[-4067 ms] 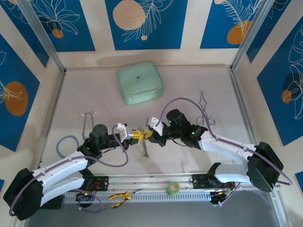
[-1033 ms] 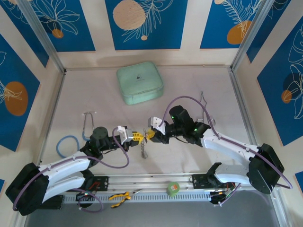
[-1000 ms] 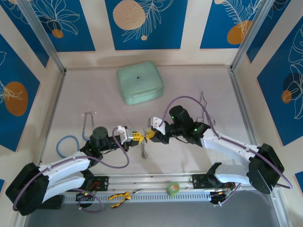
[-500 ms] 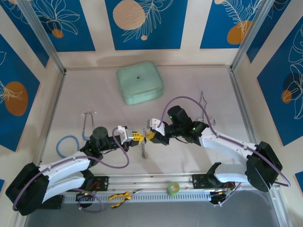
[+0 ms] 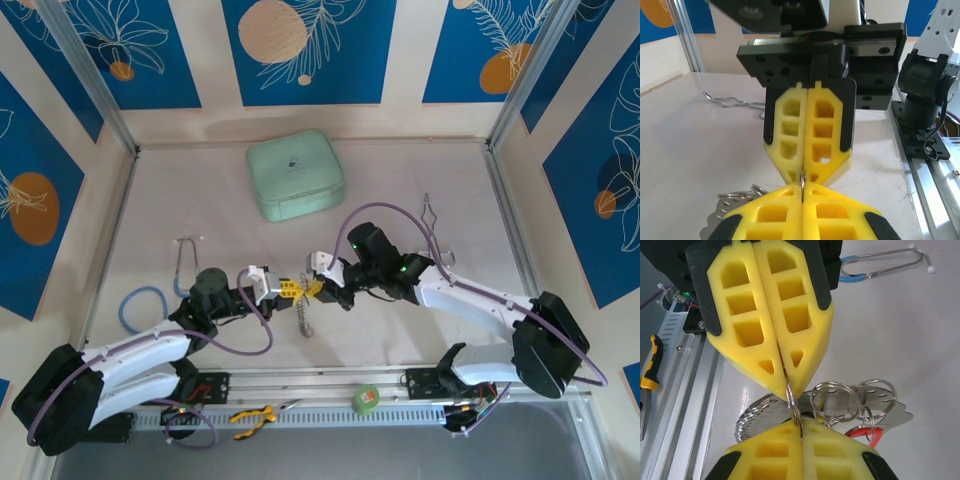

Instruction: Put the keys on the keyring

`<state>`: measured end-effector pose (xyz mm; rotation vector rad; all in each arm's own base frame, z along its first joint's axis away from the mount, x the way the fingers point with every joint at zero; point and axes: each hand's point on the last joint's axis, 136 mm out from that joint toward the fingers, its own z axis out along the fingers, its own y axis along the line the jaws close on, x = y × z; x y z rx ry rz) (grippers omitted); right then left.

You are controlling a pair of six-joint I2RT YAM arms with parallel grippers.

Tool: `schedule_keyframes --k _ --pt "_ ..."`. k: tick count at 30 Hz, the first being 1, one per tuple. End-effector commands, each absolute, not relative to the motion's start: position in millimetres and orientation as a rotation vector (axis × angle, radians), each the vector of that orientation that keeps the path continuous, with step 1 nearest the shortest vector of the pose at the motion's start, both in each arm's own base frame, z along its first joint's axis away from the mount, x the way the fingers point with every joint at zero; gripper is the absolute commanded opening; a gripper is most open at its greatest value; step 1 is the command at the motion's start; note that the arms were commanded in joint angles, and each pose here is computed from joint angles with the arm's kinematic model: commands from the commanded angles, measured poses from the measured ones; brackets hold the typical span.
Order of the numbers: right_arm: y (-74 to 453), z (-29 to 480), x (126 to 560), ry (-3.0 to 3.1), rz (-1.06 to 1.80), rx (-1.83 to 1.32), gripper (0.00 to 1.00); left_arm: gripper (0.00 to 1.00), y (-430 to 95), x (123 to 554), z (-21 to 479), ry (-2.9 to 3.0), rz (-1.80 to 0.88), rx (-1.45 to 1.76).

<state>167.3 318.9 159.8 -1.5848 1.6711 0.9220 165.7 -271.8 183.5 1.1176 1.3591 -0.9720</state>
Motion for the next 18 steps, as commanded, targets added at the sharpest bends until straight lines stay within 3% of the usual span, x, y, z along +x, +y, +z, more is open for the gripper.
schedule_keyframes --k 1,8,18 --pt "325 166 162 1.657 0.960 -1.612 0.00 0.00 -275 159 204 1.256 -1.003 1.125" --pt "316 179 167 1.629 0.965 -1.511 0.18 0.00 -275 159 200 1.266 -0.996 1.127" --pt "319 182 165 1.613 0.995 -1.506 0.22 0.00 -276 161 201 1.264 -1.000 1.122"
